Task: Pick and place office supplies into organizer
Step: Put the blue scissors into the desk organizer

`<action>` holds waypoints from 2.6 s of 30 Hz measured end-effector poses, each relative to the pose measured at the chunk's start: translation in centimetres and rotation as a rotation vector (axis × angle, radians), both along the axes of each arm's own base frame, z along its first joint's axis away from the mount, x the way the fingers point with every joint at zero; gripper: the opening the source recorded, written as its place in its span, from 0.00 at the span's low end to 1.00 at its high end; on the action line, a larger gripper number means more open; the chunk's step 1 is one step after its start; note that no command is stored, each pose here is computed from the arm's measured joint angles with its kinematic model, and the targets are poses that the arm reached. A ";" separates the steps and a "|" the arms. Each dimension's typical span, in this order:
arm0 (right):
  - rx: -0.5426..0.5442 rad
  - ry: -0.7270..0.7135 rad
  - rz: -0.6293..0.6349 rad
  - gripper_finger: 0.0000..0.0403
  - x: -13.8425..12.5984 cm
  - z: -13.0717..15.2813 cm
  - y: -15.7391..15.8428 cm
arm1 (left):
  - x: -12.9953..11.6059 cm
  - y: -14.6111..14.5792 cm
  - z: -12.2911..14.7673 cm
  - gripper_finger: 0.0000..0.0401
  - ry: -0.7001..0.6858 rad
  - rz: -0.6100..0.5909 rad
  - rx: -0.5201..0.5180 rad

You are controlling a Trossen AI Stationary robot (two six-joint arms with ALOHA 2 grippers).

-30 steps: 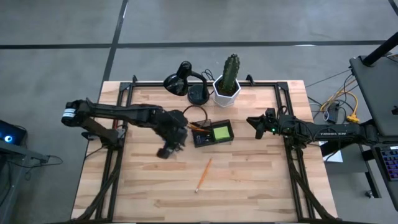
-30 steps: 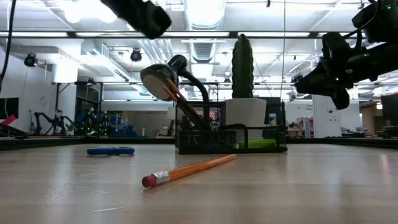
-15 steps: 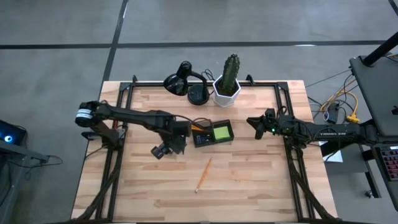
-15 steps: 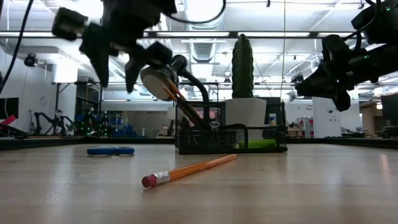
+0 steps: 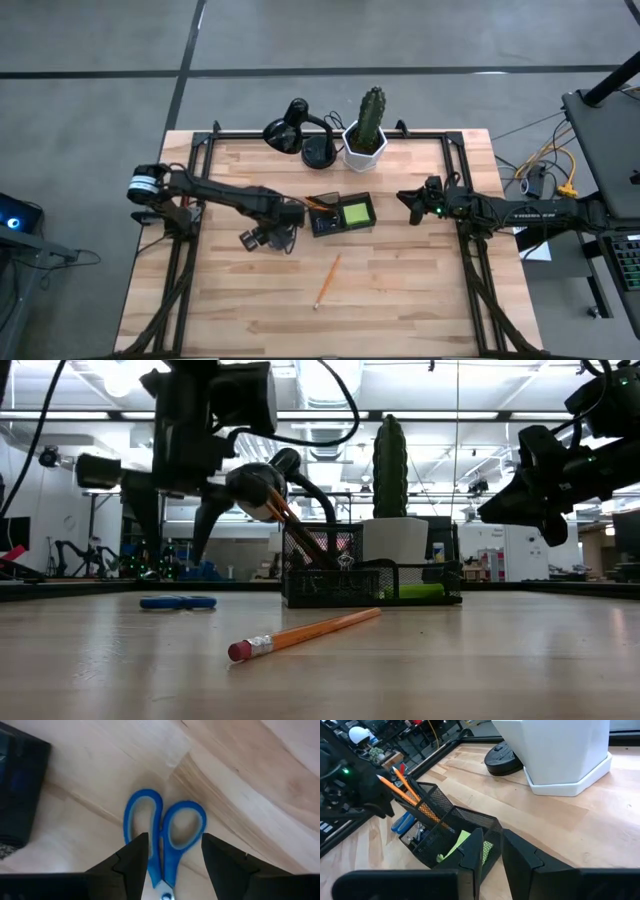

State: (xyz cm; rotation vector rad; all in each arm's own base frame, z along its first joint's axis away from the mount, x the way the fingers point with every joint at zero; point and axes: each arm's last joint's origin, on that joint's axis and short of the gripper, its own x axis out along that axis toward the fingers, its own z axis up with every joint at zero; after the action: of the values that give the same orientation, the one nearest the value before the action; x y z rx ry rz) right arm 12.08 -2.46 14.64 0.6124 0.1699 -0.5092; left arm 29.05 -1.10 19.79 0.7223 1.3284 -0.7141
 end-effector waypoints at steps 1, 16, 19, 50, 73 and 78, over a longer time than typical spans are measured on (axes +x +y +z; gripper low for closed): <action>-0.001 0.001 0.001 0.15 0.0 0.0 0.0 | 0.0 0.0 -0.2 0.42 -0.009 0.000 0.001; -0.007 0.002 -0.006 0.15 0.0 0.0 0.0 | -0.1 0.3 -2.3 0.42 -0.067 0.007 0.080; -0.011 0.004 -0.005 0.15 0.0 0.0 0.0 | -0.2 0.3 -2.6 0.42 -0.061 0.004 0.078; -0.012 0.028 -0.023 0.15 0.1 -0.2 -0.1 | -0.3 0.2 -4.8 0.42 -0.043 -0.048 0.057; -0.011 0.045 -0.022 0.15 0.1 -0.4 -0.1 | -0.1 0.1 -4.8 0.15 -0.065 0.039 0.026; -0.011 0.045 -0.022 0.15 0.1 -0.4 -0.1 | -0.1 0.1 -4.4 0.15 -0.082 0.064 0.022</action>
State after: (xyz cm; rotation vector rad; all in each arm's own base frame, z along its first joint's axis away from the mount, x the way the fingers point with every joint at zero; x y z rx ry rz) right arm 12.21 -2.55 14.22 0.5928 0.2033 -0.5452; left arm 28.98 -0.97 15.36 0.7166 1.2801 -0.6134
